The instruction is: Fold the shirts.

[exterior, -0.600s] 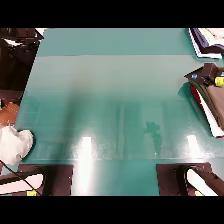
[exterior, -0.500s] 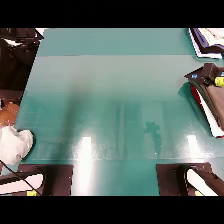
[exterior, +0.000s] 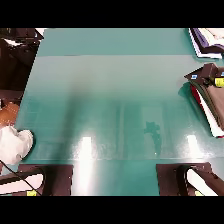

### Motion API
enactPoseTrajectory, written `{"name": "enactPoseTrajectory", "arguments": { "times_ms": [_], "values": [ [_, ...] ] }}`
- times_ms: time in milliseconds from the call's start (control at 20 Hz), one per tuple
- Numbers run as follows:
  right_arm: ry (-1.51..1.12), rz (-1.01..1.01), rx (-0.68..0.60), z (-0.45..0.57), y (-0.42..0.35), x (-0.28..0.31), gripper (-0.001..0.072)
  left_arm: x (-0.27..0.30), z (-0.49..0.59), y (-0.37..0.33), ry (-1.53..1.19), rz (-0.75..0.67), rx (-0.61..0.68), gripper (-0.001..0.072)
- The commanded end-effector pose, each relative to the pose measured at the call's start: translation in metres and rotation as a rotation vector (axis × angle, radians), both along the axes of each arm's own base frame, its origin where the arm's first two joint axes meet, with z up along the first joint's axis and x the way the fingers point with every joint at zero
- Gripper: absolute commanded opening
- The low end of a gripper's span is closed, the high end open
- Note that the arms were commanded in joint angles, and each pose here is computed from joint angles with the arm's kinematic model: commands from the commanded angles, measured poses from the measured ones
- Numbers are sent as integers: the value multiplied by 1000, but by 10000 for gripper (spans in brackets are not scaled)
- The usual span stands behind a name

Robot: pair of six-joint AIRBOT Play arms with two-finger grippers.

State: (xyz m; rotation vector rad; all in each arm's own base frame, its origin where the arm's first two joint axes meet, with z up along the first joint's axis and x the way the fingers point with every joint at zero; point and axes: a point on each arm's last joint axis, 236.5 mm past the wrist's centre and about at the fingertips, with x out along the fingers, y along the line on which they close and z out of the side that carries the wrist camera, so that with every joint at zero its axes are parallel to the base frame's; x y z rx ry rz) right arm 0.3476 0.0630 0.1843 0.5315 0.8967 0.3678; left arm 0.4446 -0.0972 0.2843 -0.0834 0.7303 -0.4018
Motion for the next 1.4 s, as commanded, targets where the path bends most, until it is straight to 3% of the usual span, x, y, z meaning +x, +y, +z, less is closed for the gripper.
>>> {"name": "enactPoseTrajectory", "arguments": {
  "times_ms": [0, 250, 350, 500, 750, 800, 850, 900, 1100, 1350],
  "values": [
    [0, 1, 0, 0, 0, 0, 21, 6, 8, -1, -38, 10, -17, 24],
    [0, 2, 1, 0, 1, 0, 21, -14, -10, 0, 78, 3, -4, 24],
    [0, 1, 0, 0, 0, 0, 21, -39, -32, 28, 200, 58, 120, 23],
    [-9, 6, -7, 0, 0, 1, 21, -71, -45, 102, 276, 284, 352, 23],
    [-34, 15, -24, 1, -1, 3, 21, -148, -108, 142, 476, 387, 494, 25],
    [-37, 21, -28, 1, -1, 3, 21, -166, -126, 153, 528, 413, 535, 161],
    [-39, 28, -34, 1, -1, 2, 21, -182, -143, 163, 575, 447, 569, 505],
    [-41, 34, -37, 1, -1, 2, 21, -197, -160, 174, 620, 494, 607, 646],
    [-39, 37, -38, 0, 0, 1, 21, -245, -220, 205, 801, 594, 637, 647],
    [-37, 49, -42, -1, 1, 0, 21, -272, -264, 237, 893, 704, 587, 646]
  ]
}}
